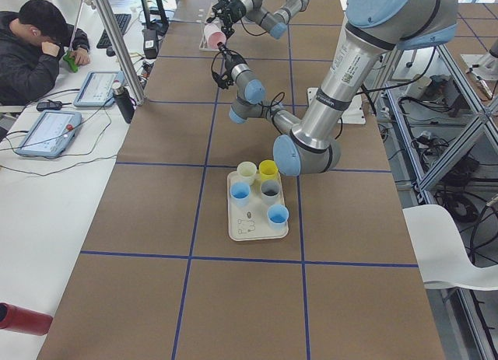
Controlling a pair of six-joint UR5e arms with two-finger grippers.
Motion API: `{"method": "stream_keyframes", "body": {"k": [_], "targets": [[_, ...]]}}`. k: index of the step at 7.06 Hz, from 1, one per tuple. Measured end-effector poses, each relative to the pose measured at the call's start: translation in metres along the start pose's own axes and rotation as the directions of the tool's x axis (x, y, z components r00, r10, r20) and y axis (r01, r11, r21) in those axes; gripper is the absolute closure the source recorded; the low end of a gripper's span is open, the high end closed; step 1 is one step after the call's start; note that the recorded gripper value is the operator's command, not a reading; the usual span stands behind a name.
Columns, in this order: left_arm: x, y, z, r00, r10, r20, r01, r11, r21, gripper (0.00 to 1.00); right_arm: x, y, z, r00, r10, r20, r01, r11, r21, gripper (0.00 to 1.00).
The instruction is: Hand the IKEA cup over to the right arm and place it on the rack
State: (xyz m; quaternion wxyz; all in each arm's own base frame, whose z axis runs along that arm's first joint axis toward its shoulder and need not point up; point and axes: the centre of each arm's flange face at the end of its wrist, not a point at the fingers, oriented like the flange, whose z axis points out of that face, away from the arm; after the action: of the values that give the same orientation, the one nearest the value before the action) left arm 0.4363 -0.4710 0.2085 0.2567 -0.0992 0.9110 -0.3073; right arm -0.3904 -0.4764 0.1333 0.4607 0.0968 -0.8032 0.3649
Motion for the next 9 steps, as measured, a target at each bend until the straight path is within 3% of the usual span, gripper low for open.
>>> {"method": "stream_keyframes", "body": {"k": [5,6,7,8,9], "targets": [[-0.007,0.008,0.009,1.0,-0.01,0.003,0.01,1.0,-0.011,1.0,0.001,0.0,0.001,1.0,-0.001,-0.002,0.001,1.0,0.001,0.01],[-0.009,0.01,0.01,1.0,-0.014,0.005,0.014,1.0,-0.015,1.0,0.002,0.0,0.002,1.0,-0.001,-0.004,0.001,1.0,0.003,0.05],[-0.011,0.012,0.01,1.0,-0.017,0.005,0.017,1.0,-0.016,1.0,0.003,0.0,0.002,1.0,-0.001,-0.007,0.001,1.0,0.002,0.16],[-0.013,0.014,0.011,1.0,-0.019,0.004,0.019,1.0,-0.018,1.0,0.004,0.0,0.003,1.0,-0.001,-0.009,0.001,1.0,0.002,0.73],[-0.013,0.015,0.012,1.0,-0.02,0.004,0.02,1.0,-0.019,0.78,0.005,0.0,0.003,1.0,-0.001,-0.011,0.001,1.0,0.003,1.0]]}}
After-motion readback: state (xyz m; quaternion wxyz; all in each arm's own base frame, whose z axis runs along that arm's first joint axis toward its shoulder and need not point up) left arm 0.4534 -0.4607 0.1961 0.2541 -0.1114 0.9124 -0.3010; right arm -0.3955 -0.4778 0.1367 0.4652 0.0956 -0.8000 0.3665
